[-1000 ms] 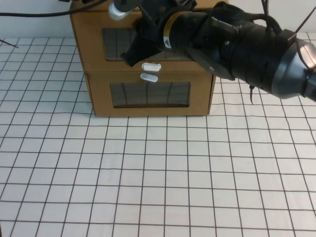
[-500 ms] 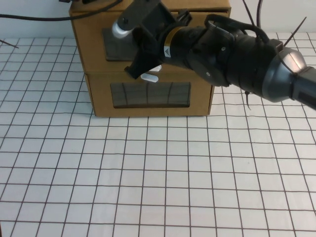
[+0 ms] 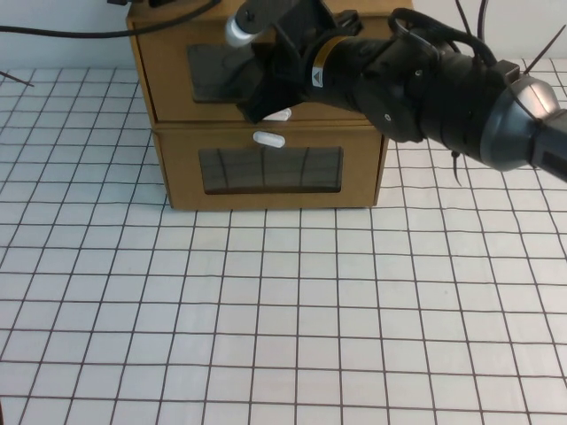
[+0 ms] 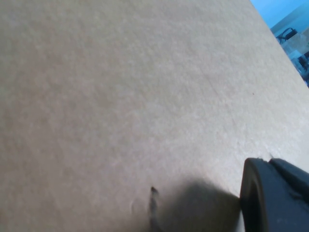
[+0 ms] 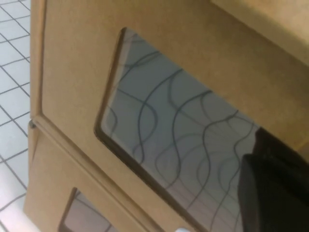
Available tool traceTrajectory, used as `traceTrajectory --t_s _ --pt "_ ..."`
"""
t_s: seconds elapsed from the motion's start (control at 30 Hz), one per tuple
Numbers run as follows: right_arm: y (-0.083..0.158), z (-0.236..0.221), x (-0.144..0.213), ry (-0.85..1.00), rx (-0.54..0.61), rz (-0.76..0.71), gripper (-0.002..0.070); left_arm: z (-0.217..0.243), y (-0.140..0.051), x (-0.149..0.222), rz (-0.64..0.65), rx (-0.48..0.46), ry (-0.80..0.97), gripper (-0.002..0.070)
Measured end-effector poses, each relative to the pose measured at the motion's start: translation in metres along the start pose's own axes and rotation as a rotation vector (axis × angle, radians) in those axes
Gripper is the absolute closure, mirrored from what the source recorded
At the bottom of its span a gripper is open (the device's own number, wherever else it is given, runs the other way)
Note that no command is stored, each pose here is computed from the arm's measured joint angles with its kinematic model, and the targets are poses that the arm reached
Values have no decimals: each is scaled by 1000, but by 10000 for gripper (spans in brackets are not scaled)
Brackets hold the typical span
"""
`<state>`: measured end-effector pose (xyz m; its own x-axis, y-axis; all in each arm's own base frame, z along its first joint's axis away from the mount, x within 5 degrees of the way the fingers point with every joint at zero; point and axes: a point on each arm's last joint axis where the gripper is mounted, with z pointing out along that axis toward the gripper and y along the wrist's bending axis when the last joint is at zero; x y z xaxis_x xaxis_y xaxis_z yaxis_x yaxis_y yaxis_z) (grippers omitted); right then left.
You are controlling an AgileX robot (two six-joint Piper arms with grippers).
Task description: Close the shoe box
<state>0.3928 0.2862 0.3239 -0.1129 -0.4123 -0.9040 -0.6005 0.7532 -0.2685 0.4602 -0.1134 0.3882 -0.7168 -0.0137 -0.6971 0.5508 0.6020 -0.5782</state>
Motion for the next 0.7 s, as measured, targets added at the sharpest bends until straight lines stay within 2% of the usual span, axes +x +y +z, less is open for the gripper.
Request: traceTrajectory --t_s 0.17,0.3,0.4,0.53,0.6,0.7 --pt "1 -4 -2 21 -2 12 690 -1 -1 0 6 0 5 680" --pt "14 -21 -11 90 -31 -8 689 -13 -5 -2 47 -18 2 680" --pt "31 -42 -22 141 -106 -43 689 -28 -13 -6 78 -34 -20 680" --pt "47 -72 -32 204 -293 -143 689 -52 -27 -12 128 -72 -51 680" --pt "49 -84 -34 235 -361 -179 689 -64 -33 -13 153 -97 -53 680" --pt "36 -97 -37 248 -376 -173 690 -84 -42 -14 191 -157 -65 680"
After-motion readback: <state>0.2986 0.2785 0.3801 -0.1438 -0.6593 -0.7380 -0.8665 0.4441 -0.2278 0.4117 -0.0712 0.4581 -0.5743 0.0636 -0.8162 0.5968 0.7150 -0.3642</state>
